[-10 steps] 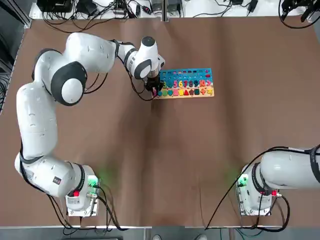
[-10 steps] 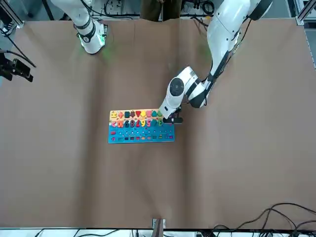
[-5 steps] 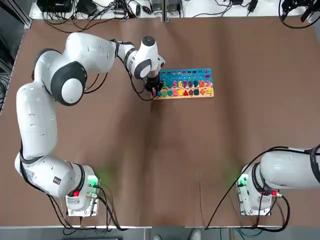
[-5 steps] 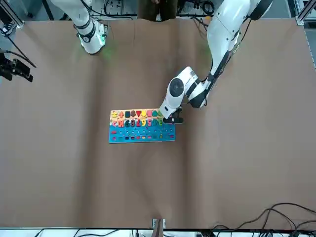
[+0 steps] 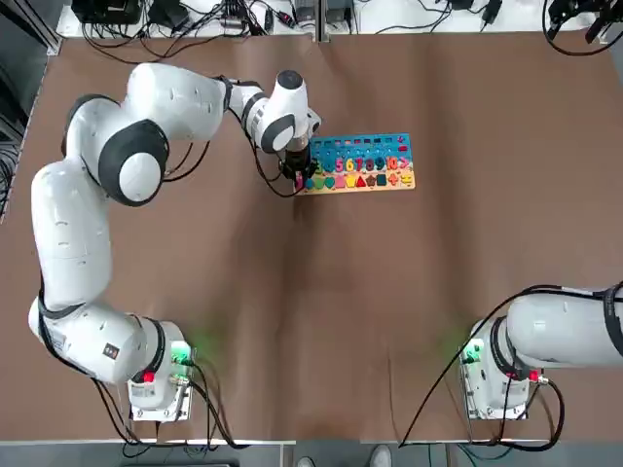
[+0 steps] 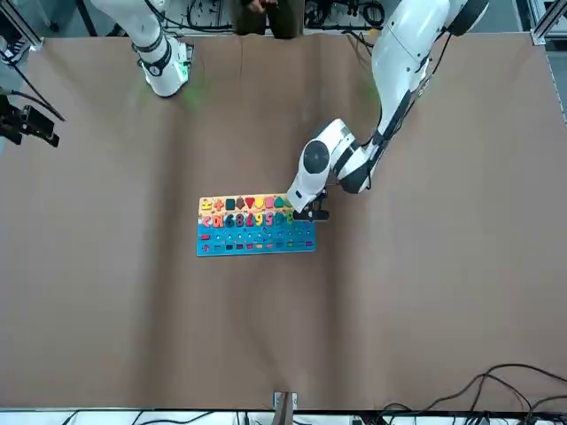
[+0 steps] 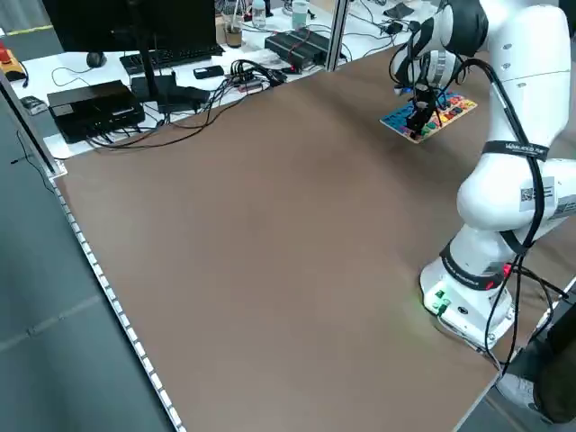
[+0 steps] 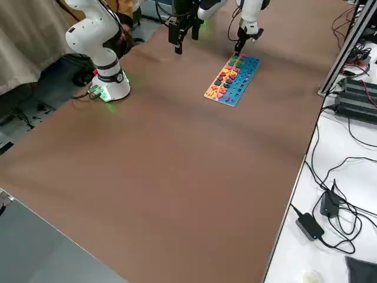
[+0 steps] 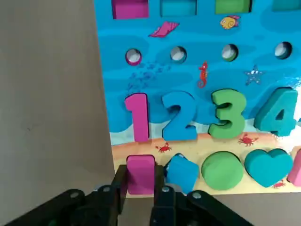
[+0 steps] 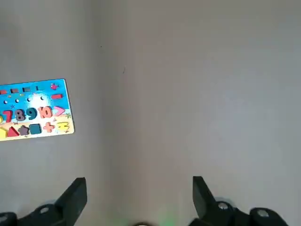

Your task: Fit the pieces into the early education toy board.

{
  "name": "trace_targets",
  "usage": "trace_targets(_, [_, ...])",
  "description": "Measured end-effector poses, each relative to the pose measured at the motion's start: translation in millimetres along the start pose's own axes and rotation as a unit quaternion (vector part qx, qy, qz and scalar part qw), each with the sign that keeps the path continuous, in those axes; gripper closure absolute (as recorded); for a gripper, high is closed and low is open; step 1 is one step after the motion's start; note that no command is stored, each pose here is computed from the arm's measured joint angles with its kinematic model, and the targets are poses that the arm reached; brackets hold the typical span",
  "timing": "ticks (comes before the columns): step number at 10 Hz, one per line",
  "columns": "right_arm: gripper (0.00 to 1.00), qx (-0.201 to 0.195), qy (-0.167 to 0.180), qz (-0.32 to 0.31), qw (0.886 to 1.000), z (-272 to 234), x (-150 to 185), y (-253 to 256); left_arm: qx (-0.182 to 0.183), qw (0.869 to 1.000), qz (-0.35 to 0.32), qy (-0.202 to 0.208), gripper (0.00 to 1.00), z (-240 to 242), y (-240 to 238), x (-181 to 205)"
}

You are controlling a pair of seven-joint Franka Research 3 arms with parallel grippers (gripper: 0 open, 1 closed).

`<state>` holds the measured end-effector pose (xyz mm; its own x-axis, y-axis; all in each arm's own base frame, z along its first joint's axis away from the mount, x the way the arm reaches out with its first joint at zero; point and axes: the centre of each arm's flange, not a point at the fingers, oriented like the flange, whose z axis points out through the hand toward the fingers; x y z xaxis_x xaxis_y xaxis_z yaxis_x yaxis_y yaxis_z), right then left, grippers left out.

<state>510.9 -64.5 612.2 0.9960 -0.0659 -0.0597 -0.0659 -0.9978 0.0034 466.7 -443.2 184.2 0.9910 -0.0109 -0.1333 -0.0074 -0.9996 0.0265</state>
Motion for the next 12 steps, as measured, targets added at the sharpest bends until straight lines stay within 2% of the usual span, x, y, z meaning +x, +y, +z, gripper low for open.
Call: trace_targets(12, [0.01, 0.000, -0.001, 0.000, 1.000, 0.7, 0.4, 0.3, 0.003, 1.000, 0.001, -0.001, 0.74, -3.2, 0.0, -0.8])
